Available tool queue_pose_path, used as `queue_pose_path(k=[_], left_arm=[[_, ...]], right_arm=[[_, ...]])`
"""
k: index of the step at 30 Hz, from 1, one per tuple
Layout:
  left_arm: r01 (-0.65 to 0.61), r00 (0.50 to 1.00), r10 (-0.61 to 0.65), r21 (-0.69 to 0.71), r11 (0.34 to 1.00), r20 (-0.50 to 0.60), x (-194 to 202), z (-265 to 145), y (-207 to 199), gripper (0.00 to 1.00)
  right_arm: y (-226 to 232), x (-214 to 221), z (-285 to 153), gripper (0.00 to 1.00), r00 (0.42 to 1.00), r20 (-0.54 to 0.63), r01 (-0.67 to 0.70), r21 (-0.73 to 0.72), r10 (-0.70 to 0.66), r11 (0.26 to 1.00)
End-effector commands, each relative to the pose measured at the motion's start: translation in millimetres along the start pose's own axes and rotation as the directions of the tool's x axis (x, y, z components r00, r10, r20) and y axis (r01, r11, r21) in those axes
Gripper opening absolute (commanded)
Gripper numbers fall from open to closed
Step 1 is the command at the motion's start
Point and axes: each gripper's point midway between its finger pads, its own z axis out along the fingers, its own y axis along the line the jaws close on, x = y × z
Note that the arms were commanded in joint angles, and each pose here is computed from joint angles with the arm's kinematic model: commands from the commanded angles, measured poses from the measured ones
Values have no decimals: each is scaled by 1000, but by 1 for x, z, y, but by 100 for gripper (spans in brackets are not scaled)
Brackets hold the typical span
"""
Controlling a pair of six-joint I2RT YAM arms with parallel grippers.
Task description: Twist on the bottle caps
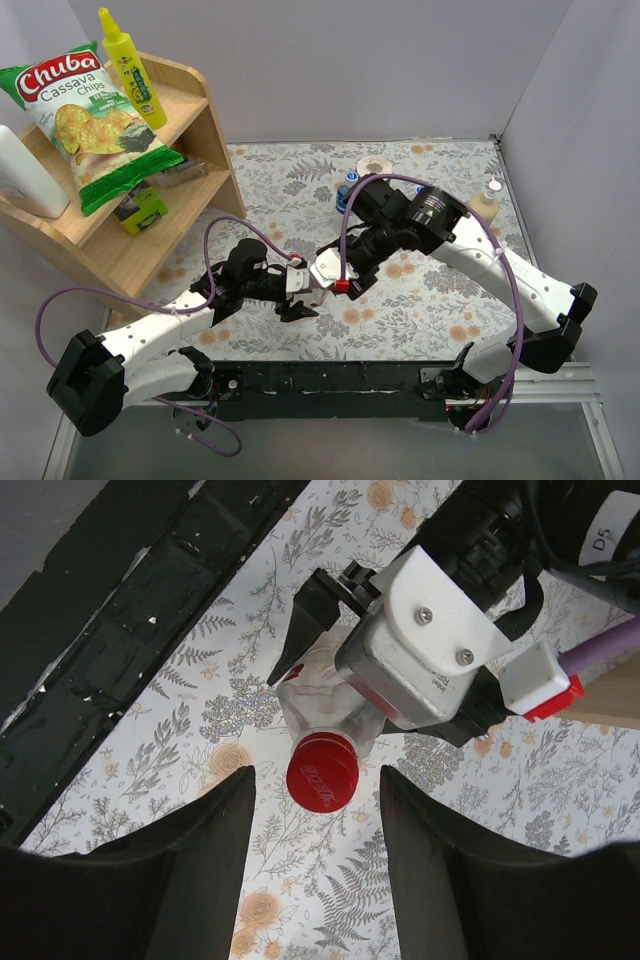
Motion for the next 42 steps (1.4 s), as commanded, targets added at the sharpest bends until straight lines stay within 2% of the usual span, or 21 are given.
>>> queue_pose_path(k=[1,8,20,24,26,29,32,36,40,42], left_arm=[[-47,998,47,4,999,43,-21,-3,4,0],[-52,997,52,4,999,49,-22,-4,4,0],[-60,996,60,-7,998,58,-25,-3,7,0],[-58,996,59,-16,998,62,-27,-3,9,0],[-53,996,54,-22,998,68,-29,-3,10,0],[-51,995,56,-53,997,87,-34,-4,15,0],[-11,992,29,-153,988,119,-41,-6,30,0],[0,978,59,-281,960,202,-64,-16,50,0],[28,967,67,-361,932,247,-71,-23,61,0],[22,963,85,-385,923,257,-73,-25,64,0]], right_arm=[[6,-1,2,57,999,-11,46,-22,-46,999],[8,7,7,48,998,-37,39,-42,-40,998],[9,17,12,44,997,-70,39,-53,-43,998],[8,19,12,37,996,-80,35,-54,-40,998],[7,22,14,34,996,-90,24,-52,-28,998],[1,29,20,28,991,-116,-74,-10,72,997],[-4,37,26,23,961,-134,-240,30,242,970],[-9,41,34,20,876,-119,-467,38,468,883],[-5,46,42,18,690,-110,-720,-4,715,694],[-6,50,43,18,627,-86,-779,-38,774,626]])
